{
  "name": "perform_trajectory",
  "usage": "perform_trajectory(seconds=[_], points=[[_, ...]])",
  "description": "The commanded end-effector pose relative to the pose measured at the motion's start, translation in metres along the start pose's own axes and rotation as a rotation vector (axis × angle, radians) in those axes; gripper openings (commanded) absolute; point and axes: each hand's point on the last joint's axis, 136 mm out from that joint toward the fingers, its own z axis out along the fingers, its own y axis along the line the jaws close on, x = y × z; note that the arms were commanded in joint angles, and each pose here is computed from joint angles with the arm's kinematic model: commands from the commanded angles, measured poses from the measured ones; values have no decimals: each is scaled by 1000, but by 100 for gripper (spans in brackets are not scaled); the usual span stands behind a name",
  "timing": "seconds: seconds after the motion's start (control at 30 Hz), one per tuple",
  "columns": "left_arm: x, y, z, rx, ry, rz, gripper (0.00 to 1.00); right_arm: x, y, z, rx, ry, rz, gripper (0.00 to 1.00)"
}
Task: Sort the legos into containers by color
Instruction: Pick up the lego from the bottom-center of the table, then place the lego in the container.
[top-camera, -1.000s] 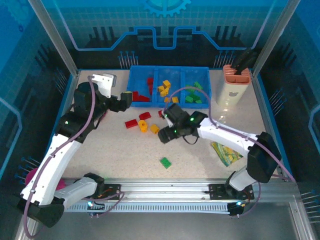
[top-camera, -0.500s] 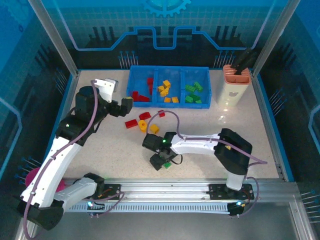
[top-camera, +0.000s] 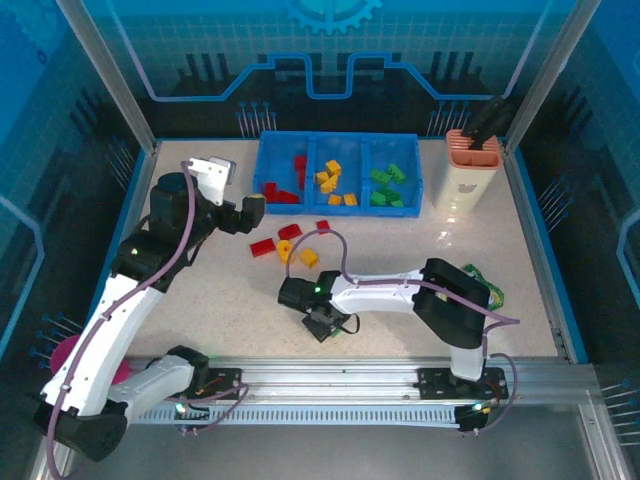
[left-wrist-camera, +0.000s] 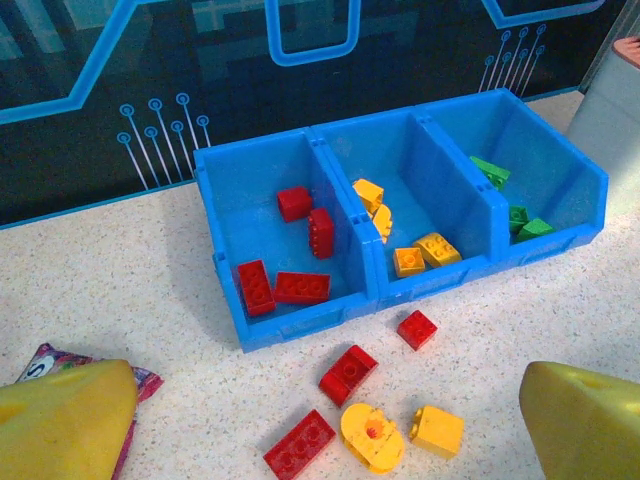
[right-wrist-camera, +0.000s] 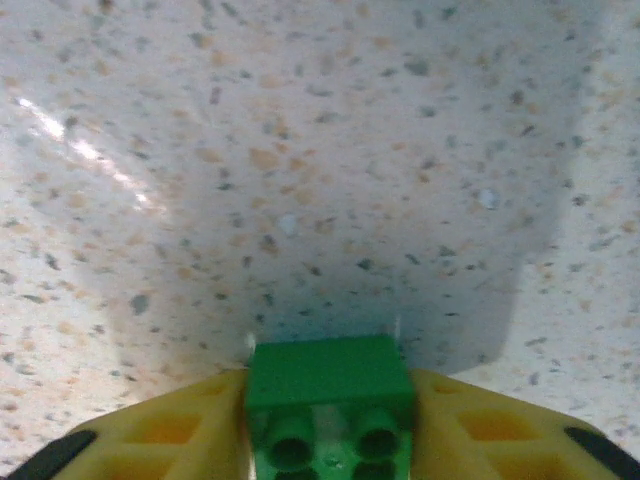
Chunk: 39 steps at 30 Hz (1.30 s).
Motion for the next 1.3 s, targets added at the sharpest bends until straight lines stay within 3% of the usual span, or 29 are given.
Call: perform_trajectory(seconds=[0.0,0.27,0.5,0.63,0.8,1.27], points=[[-1,5,0,-19,-5,33,99,29,-12,10,93,104,-38,33],[-4,15,2,-76,27,71,99,34,-55,-20,131,63,38,28],[-17,20,4,-103,-59,70,99,-20,-172,-66,195,-178,266,28],[-18,24,12,-121,-34,76,99,-48,-248,-83,223,-318,392,28],[-18,27,14,-136,-21,64,99,-74,-313,-95,238,-399,451,28],[-16,30,23,-151,4,43,99,-140,-394,-87,247,-483,465,28]])
